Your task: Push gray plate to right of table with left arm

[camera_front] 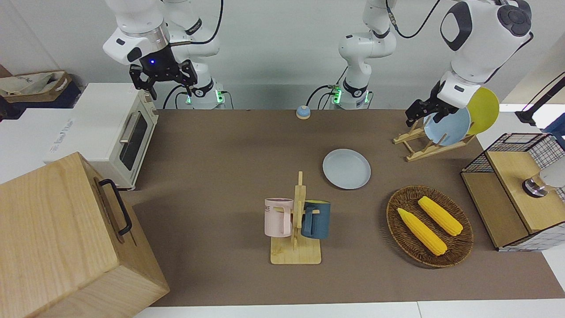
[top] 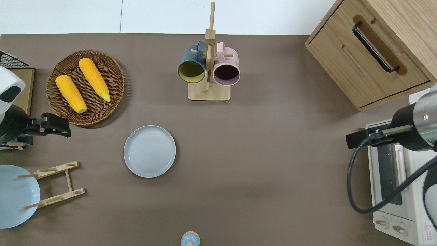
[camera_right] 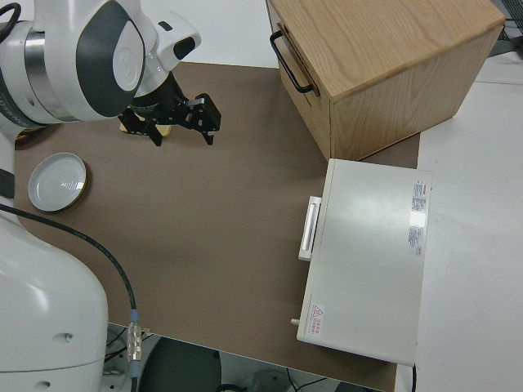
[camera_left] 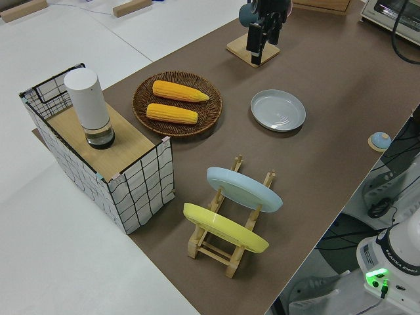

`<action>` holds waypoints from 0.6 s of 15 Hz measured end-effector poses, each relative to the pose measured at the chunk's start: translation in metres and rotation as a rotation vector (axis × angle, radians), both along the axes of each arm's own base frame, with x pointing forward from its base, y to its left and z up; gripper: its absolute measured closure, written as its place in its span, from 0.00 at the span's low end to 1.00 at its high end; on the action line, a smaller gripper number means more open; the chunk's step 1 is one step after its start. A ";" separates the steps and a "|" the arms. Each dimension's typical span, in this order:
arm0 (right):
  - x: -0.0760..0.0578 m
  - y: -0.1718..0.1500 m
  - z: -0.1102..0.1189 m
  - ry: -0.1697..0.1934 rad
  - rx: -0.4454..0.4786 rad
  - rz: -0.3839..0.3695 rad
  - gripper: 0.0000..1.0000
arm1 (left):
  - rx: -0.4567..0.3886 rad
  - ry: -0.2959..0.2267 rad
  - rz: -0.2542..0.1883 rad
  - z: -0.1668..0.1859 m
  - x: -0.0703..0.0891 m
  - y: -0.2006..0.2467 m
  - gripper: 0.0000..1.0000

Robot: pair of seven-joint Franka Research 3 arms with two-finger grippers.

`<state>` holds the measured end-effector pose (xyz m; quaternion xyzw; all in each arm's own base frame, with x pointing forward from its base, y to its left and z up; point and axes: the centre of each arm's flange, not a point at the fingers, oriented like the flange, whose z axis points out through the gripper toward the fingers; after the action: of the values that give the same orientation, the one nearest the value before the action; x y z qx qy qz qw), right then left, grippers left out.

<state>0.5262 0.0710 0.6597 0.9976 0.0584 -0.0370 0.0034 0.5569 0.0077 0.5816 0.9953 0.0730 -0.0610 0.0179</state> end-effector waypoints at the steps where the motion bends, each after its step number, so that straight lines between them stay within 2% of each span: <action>1: 0.000 0.000 0.000 0.000 0.000 0.000 0.01 | 0.000 0.000 0.000 0.000 0.000 0.000 0.00; 9: 0.000 0.000 0.000 0.000 0.000 0.000 0.01 | 0.000 0.003 -0.004 -0.005 0.003 -0.009 0.00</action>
<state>0.5262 0.0710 0.6597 0.9976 0.0584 -0.0370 0.0034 0.5600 -0.0011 0.5768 0.9954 0.0710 -0.0627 0.0176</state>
